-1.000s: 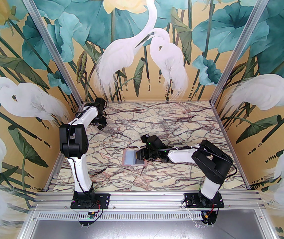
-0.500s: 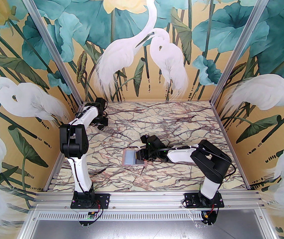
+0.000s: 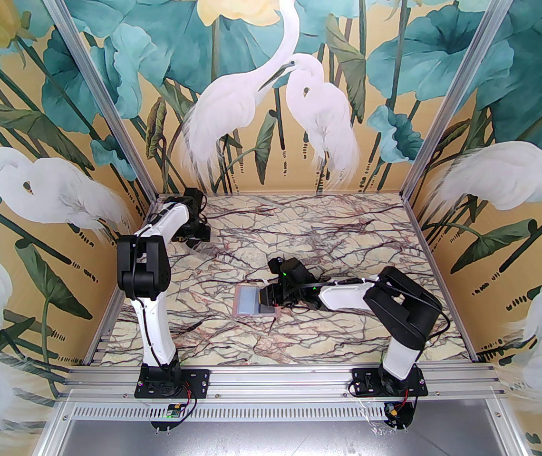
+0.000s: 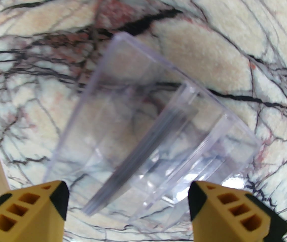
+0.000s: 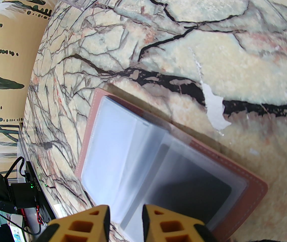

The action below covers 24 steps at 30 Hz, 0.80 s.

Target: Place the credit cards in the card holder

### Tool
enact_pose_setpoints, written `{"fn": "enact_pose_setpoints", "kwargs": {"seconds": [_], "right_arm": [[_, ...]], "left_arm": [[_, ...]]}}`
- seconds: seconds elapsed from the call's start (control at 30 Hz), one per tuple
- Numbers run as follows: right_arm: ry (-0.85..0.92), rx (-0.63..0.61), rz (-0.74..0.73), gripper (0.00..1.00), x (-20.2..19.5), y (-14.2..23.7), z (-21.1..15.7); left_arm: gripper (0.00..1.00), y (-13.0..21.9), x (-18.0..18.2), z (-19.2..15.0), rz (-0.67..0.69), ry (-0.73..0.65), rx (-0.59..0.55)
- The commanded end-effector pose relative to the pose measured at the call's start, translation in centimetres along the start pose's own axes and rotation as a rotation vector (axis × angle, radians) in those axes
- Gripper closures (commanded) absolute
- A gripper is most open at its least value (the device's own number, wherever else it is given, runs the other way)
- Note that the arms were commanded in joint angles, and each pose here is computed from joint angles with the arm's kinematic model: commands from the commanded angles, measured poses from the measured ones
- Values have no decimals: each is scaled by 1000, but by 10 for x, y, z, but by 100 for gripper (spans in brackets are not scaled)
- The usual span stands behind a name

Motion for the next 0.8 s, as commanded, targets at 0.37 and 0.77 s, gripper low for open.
{"fn": "enact_pose_setpoints", "kwargs": {"seconds": [0.37, 0.77], "right_arm": [[23, 4, 9, 70, 3, -2, 2], [21, 4, 9, 70, 3, -2, 1]], "left_arm": [[19, 3, -10, -21, -79, 21, 74], [20, 7, -24, -61, -165, 75, 132]]}}
Point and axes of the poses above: each hand's point on the last joint's axis, 136 mm out from that joint toward the fingers, its own y axis back along the fingers, its own x axis along the line the jaws close on, z = x × y, the point moved 10 cm from there along y, back along the fingers, and after that the axes turned 12 degrees about y, right-handed, at the moved point
